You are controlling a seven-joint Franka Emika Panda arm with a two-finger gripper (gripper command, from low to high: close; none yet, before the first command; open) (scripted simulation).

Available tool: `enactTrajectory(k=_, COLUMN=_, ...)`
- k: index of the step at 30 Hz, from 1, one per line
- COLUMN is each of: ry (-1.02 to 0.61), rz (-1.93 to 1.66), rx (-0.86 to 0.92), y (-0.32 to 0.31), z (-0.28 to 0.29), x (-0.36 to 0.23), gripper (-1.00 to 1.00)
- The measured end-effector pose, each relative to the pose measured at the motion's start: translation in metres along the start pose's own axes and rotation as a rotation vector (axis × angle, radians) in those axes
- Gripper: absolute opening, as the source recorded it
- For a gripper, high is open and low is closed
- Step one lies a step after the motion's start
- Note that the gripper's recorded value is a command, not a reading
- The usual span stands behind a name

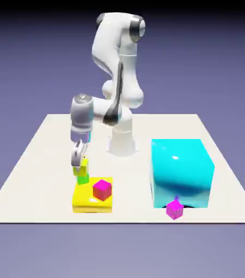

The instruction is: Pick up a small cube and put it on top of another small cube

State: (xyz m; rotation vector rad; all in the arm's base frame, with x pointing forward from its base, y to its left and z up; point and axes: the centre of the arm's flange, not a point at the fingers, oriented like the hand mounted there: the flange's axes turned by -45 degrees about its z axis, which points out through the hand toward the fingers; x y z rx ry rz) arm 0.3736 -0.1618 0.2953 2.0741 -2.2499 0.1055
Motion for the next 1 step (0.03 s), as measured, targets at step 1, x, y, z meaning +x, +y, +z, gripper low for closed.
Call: enactTrajectory(k=1, ry=-0.003, rz=-0.001, rx=0.001, y=0.0005, z=-0.012, x=-0.0005, gripper=1.0)
